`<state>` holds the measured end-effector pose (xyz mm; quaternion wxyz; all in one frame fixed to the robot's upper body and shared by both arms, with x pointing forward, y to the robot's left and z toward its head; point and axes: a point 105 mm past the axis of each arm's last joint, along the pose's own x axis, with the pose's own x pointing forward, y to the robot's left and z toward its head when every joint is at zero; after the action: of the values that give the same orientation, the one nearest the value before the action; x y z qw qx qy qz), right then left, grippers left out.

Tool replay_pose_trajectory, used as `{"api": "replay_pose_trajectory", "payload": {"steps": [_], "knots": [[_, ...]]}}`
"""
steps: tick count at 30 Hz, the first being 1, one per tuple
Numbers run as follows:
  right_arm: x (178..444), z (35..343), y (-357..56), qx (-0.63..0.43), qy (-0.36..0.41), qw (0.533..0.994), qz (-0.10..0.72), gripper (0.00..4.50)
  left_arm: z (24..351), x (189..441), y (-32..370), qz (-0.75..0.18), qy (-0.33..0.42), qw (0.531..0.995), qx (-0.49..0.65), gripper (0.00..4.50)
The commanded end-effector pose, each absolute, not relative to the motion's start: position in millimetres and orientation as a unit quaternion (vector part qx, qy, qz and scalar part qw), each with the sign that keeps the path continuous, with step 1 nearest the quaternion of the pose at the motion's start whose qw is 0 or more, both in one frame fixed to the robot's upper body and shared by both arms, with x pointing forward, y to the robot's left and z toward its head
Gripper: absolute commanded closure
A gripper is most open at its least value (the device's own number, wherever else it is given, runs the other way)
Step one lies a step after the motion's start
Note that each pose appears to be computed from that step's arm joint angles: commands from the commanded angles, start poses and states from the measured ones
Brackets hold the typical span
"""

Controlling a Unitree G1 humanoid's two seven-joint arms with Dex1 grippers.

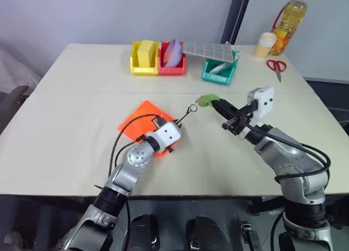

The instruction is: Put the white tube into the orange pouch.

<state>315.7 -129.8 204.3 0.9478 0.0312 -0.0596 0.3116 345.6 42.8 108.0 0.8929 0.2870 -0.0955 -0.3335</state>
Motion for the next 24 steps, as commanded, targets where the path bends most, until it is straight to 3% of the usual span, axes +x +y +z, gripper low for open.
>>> {"api": "replay_pose_trajectory", "payload": {"steps": [1, 2, 3, 9, 10, 19, 24], "knots": [[313, 224, -134, 0.019, -0.100, 0.946, 0.308, 4.50, 121, 342, 43, -0.338, -0.116, 0.898, 0.255, 4.27], [313, 223, -133, 0.018, -0.099, 0.946, 0.309, 4.50, 124, 342, 43, -0.338, -0.119, 0.902, 0.241, 4.27], [313, 221, -133, 0.016, -0.096, 0.946, 0.310, 4.50, 127, 342, 44, -0.338, -0.120, 0.905, 0.227, 3.25], [309, 210, -139, -0.006, -0.076, 0.950, 0.304, 4.50, 131, 340, 66, -0.327, -0.122, 0.907, 0.237, 0.30], [307, 209, -141, -0.006, -0.074, 0.951, 0.302, 4.50, 130, 337, 71, -0.333, -0.122, 0.905, 0.236, 0.03], [303, 204, -147, -0.003, -0.065, 0.951, 0.301, 4.50, 129, 303, 71, -0.409, -0.138, 0.872, 0.230, 0.03], [300, 201, -141, -0.003, -0.058, 0.947, 0.316, 4.50, 110, 295, 69, -0.451, -0.085, 0.850, 0.258, 0.03]]}}
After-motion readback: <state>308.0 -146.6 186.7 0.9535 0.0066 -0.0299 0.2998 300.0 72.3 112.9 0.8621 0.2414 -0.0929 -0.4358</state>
